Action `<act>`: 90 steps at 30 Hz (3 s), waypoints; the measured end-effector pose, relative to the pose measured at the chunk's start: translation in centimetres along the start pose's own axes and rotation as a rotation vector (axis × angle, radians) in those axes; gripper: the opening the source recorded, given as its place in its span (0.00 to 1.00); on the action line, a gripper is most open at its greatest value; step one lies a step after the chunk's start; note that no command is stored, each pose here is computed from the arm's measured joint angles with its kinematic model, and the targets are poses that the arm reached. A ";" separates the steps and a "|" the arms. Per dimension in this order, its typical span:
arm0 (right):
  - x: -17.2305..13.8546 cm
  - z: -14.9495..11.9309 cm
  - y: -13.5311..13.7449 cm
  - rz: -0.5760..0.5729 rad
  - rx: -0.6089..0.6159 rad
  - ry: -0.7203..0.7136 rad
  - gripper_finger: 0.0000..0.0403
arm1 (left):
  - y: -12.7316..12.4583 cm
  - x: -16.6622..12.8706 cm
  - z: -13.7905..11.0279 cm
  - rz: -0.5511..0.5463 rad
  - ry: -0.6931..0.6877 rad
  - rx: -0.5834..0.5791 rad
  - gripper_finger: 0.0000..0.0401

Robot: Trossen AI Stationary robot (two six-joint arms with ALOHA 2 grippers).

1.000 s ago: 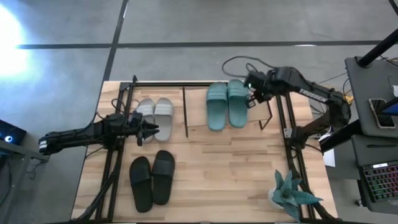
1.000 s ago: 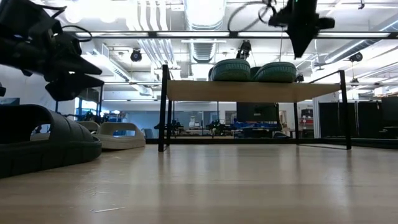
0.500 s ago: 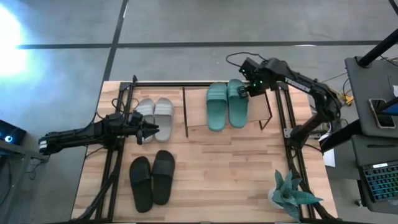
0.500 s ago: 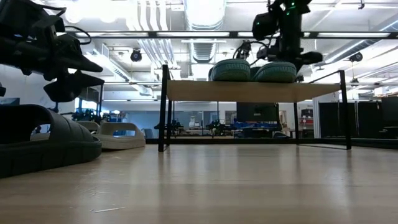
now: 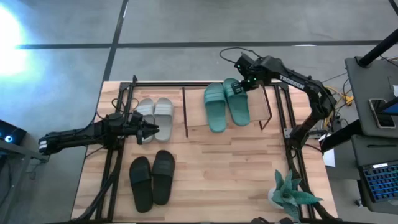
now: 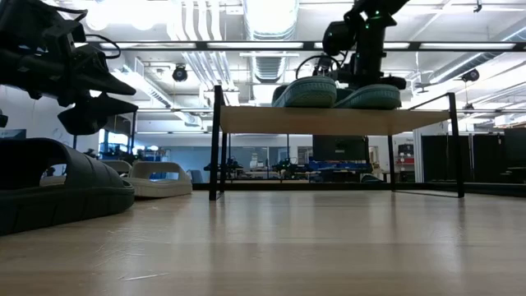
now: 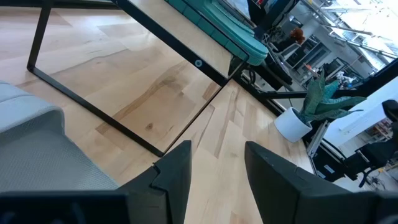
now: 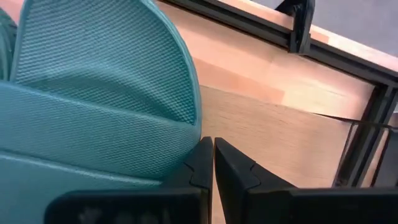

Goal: Pick and place slides into the shelf
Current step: Put the green slide on the shelf, then put the left gray slide under the shelf

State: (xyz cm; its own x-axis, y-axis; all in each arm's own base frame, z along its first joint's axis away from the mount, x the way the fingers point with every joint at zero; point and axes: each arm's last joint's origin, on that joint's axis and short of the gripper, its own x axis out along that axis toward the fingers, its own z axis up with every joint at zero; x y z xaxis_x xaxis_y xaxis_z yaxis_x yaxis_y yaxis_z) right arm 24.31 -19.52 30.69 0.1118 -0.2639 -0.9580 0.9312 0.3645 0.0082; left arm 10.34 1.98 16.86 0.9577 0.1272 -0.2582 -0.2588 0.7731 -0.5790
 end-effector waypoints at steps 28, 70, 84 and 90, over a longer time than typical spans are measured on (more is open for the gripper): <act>-19.2 -10.9 -2.3 0.616 -0.278 -0.690 0.02 | -2.1 -1.4 4.3 -0.102 -0.590 -0.226 0.34; -13.7 -9.3 4.0 0.446 -0.420 -0.472 0.48 | -6.5 2.5 12.6 0.927 0.535 0.721 0.37; -13.6 -9.4 3.7 0.377 -0.445 -0.485 0.65 | -4.9 2.7 8.8 0.988 0.662 0.649 0.49; -13.5 -9.8 3.4 0.354 -0.482 -0.446 0.65 | -6.4 2.0 7.4 0.903 0.626 0.671 0.49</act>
State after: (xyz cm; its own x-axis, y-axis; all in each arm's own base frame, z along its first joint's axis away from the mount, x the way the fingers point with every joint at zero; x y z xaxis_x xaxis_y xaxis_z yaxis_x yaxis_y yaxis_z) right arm 22.52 -5.92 40.88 0.6023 -0.3585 -0.7133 0.5695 0.8190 0.0693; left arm 14.87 1.83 25.77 0.2077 0.5959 -0.7757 -0.4926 0.7488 0.4433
